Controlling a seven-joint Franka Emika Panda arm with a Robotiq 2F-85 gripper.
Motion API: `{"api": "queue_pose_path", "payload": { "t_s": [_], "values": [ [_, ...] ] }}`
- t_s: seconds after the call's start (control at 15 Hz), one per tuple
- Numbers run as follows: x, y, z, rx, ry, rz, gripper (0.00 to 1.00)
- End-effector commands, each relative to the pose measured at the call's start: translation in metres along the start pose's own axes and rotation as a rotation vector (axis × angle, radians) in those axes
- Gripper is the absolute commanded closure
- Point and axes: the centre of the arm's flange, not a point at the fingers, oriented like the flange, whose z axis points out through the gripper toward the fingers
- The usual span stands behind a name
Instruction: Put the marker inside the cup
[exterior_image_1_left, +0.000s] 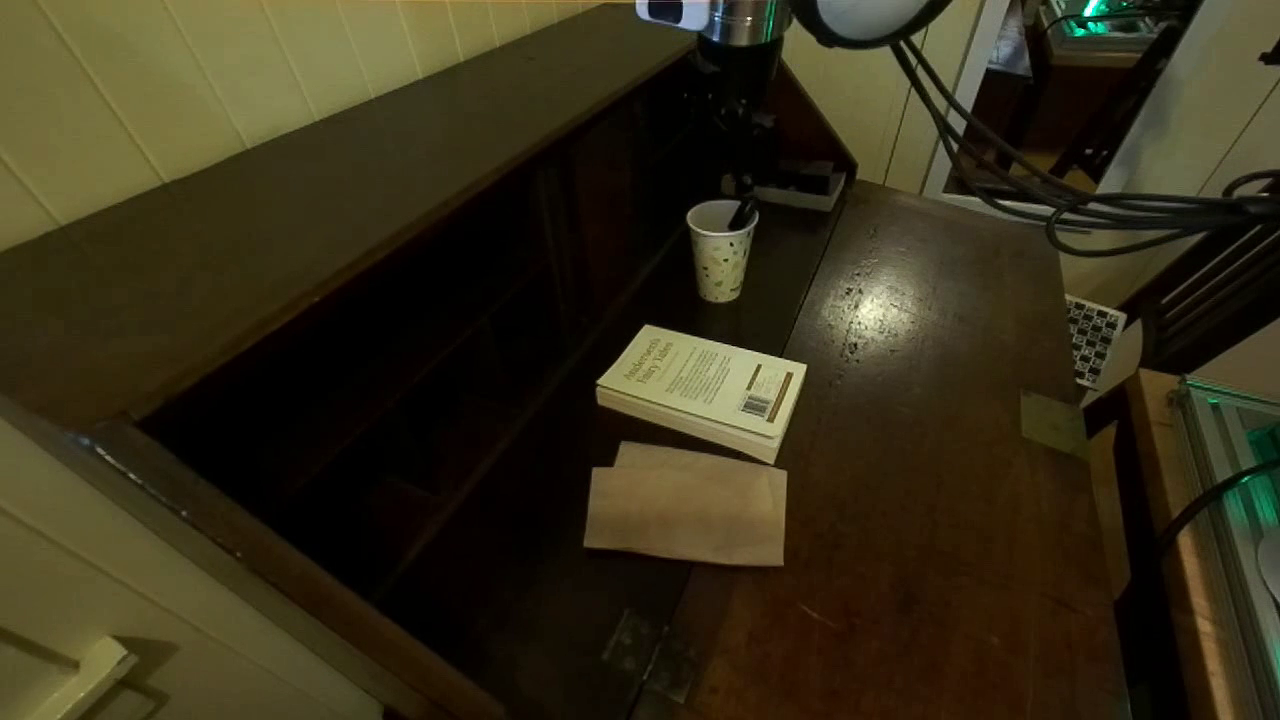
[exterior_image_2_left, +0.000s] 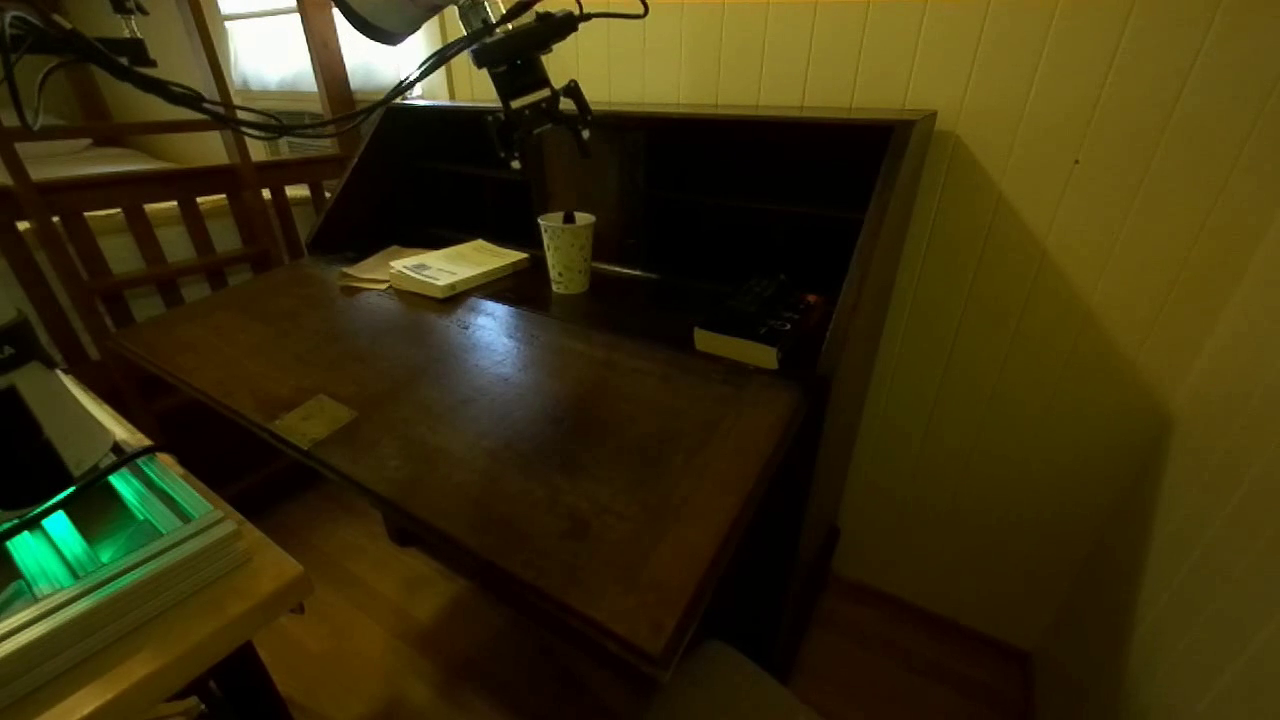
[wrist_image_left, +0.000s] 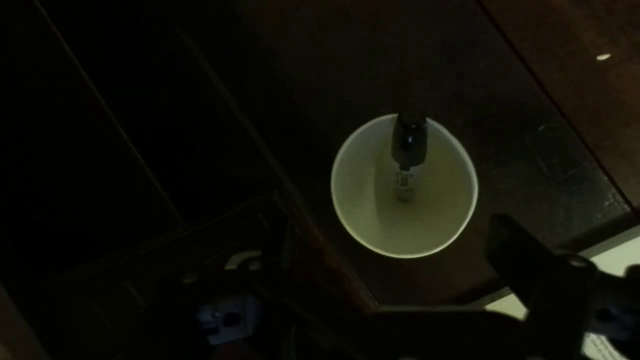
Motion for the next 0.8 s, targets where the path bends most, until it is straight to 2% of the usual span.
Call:
{"api": "queue_pose_path", "payload": {
  "t_s": [0.0, 0.33, 0.73],
  "values": [
    [-0.019, 0.009, -0.021, 0.021, 0.025, 0.197, 0.0],
    [-0.044, 0.017, -0.035, 0.072, 0.052, 0.458, 0.0],
    [-0.073, 0.023, -0.042, 0.173, 0.068, 0.753, 0.0]
  ]
}}
